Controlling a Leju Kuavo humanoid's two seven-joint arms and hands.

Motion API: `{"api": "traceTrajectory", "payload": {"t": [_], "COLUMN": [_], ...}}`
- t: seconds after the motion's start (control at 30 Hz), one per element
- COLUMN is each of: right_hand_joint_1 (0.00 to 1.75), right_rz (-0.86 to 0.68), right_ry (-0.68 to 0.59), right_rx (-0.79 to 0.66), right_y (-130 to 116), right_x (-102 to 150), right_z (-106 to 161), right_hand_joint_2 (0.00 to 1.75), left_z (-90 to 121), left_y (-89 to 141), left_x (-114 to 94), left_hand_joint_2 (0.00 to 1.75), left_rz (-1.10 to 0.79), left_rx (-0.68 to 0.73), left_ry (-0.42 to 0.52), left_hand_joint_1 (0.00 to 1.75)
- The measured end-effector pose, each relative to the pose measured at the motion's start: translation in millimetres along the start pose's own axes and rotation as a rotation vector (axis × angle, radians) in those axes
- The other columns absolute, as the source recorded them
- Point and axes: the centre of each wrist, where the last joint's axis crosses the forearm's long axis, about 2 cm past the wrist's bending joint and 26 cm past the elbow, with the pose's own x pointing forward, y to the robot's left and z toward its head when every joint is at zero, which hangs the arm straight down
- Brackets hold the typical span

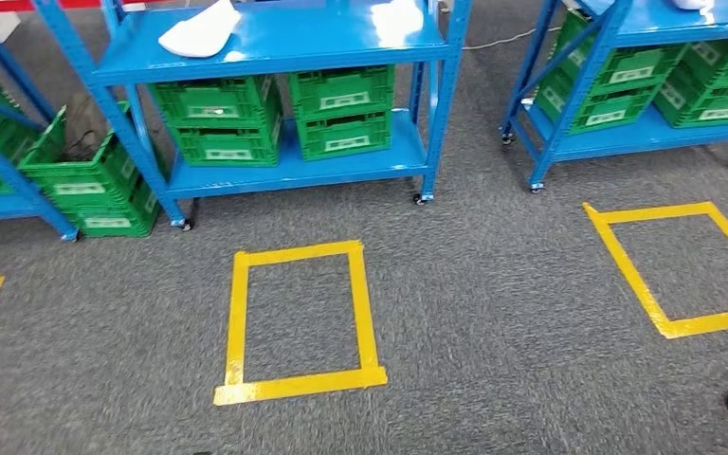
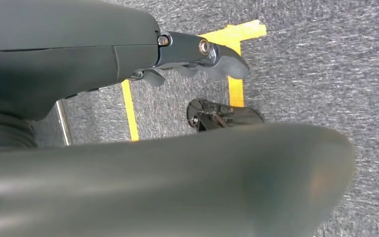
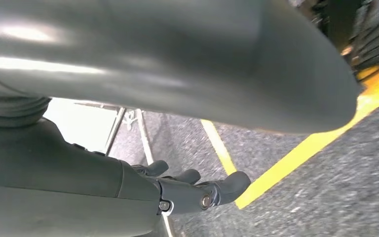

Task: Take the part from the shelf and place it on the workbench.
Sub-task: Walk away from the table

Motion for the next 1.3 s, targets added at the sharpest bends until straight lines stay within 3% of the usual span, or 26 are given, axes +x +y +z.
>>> {"api": "traceTrajectory", "payload": {"t": [1.3], "right_hand_joint_1": [0.0], "right_rz": [0.014], "right_ry": [0.005], "right_rx": [-0.005], "right_y": [0.3], "right_x": [-1.1], "right_z": [-0.1], "right_hand_joint_2": [0.0], "left_z": [0.6], "left_y": [1.2], "left_x": [-4.9], "left_hand_joint_2": [0.0], "left_rz": [0.007], "left_rx": [0.011], "left_ry": [0.016], "left_hand_joint_1": [0.0]}}
